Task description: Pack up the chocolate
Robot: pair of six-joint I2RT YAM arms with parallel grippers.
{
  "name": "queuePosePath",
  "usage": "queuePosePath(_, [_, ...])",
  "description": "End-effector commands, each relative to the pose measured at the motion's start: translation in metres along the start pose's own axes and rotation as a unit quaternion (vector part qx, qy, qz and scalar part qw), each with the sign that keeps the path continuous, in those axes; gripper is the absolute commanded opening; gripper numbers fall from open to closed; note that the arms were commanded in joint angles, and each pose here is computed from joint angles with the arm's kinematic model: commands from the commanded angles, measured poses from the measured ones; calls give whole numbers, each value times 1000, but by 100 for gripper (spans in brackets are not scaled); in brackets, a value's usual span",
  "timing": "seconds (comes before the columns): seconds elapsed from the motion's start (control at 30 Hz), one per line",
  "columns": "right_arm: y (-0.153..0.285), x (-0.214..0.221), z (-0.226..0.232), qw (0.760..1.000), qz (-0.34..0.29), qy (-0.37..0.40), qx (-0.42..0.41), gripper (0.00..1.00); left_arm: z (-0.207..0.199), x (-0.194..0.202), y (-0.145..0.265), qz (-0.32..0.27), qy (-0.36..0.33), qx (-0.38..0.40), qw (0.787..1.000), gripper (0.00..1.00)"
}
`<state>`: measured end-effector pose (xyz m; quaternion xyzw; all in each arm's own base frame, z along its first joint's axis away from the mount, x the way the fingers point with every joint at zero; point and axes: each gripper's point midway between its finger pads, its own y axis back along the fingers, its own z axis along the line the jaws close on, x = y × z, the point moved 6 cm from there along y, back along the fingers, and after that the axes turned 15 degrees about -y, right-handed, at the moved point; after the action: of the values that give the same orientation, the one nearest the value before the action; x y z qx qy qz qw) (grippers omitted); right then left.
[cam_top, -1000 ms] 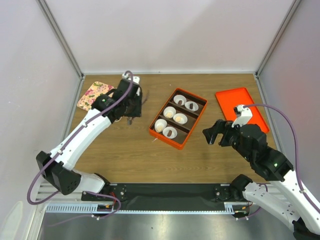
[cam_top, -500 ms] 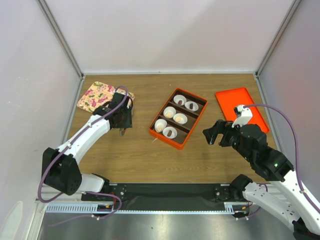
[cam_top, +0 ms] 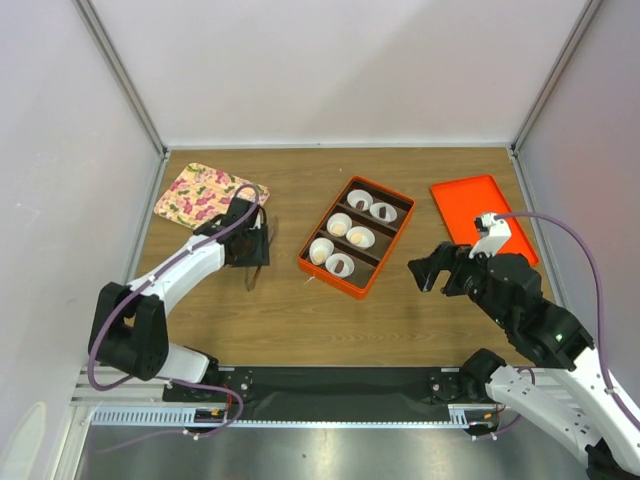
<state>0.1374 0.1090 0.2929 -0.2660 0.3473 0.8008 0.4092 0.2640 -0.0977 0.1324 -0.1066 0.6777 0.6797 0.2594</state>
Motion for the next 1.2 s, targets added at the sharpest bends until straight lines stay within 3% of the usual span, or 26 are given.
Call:
queuePosePath(0.0, [7,-4,3,1000,-14,-13,-19,97,-2,3,-10,-1,7,6,1000,56])
queuePosePath(0.7, [13,4,-4,1000,-6,-4,-21,98,-31,51,-42,69,-5,23,997,69])
queuePosePath(0.93, [13,4,-3,1000,-5,-6,-24,97,-27,49,-29,66,0,2,998,86])
queuePosePath(1.1, [12,2,-2,1000,-4,-8,-22,98,-23,32,-8,46,3,-8,999,90])
queuePosePath(1.13, [11,3,-2,1000,-2,-6,-18,98,-23,25,-3,37,4,-8,999,99])
queuePosePath(1.17, [12,2,-1,1000,-3,-6,-19,98,-22,23,3,35,6,-9,999,100])
